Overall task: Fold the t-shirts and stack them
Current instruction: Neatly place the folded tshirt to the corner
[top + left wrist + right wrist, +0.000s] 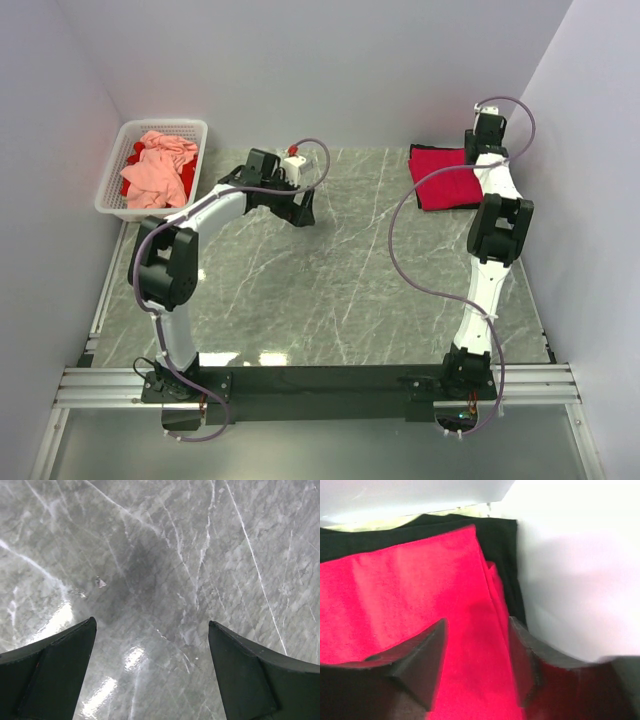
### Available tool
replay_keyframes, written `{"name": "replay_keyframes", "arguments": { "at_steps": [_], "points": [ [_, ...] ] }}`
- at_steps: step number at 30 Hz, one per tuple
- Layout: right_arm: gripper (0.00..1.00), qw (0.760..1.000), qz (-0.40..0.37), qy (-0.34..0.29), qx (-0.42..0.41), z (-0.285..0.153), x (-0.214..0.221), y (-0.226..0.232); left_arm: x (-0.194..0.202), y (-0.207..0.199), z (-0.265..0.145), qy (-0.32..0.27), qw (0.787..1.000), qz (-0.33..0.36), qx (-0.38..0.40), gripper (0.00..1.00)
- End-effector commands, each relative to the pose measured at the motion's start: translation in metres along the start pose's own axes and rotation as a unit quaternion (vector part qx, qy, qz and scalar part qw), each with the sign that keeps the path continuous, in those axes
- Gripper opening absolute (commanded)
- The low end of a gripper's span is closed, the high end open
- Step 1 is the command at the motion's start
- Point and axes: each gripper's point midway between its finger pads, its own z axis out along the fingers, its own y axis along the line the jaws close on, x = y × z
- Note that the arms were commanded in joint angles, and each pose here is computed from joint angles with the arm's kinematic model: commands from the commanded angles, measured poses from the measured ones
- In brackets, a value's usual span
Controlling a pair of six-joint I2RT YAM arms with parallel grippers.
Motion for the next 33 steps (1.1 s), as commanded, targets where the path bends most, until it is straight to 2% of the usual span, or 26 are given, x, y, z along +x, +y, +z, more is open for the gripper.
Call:
{"name": "replay_keyframes", "arguments": {
  "at_steps": [1,3,7,10,15,21,24,25,27,28,30,31,33],
  "points": [
    [0.66,0.997,-0.009,-0.051,0.053,-0.024,-0.043,-0.032,-0.022,-0.003,-0.023,-0.036,0.999,0.022,-0.002,1.00],
    [0.73,0.997,-0.011,-0.060,0.056,-0.034,-0.052,-0.037,-0.025,0.000,-0.033,-0.047,0.999,0.018,-0.008,0.99],
    [0.76,0.997,-0.009,-0.070,0.041,-0.054,-0.068,-0.041,-0.020,0.007,-0.047,-0.054,0.998,0.003,-0.024,0.99],
    [0.79,0.997,-0.001,-0.075,-0.009,-0.079,-0.080,-0.033,-0.024,0.012,-0.064,-0.070,0.997,0.003,-0.042,1.00],
    [0.80,0.981,0.017,-0.083,-0.175,-0.149,-0.100,0.007,-0.042,0.014,-0.098,-0.101,0.992,0.016,-0.070,0.99],
    [0.81,0.944,0.067,-0.065,-0.317,-0.236,-0.100,0.039,-0.047,0.018,-0.124,-0.087,0.990,-0.015,-0.106,1.00],
    [0.81,0.928,0.090,-0.039,-0.360,-0.265,-0.080,0.050,-0.048,0.015,-0.139,-0.093,0.988,-0.022,-0.120,0.99],
    [0.81,0.925,0.094,-0.013,-0.369,-0.264,-0.057,0.058,-0.044,0.014,-0.141,-0.088,0.988,-0.024,-0.121,0.99],
    [0.80,0.921,0.090,-0.012,-0.380,-0.283,-0.046,0.059,-0.044,0.008,-0.151,-0.098,0.987,-0.020,-0.124,1.00],
    [0.80,0.917,0.085,0.015,-0.390,-0.283,-0.020,0.066,-0.034,0.007,-0.148,-0.091,0.988,-0.026,-0.123,0.99],
    [0.80,0.907,0.075,0.023,-0.415,-0.305,-0.001,0.072,-0.023,0.002,-0.150,-0.083,0.989,-0.031,-0.119,0.99],
    [0.79,0.902,0.070,0.057,-0.421,-0.304,0.033,0.080,-0.008,0.002,-0.146,-0.065,0.991,-0.031,-0.117,0.99],
    [0.78,0.916,0.067,0.046,-0.392,-0.304,0.047,0.072,0.008,0.000,-0.145,-0.052,0.991,-0.041,-0.117,0.99]
  ]
}}
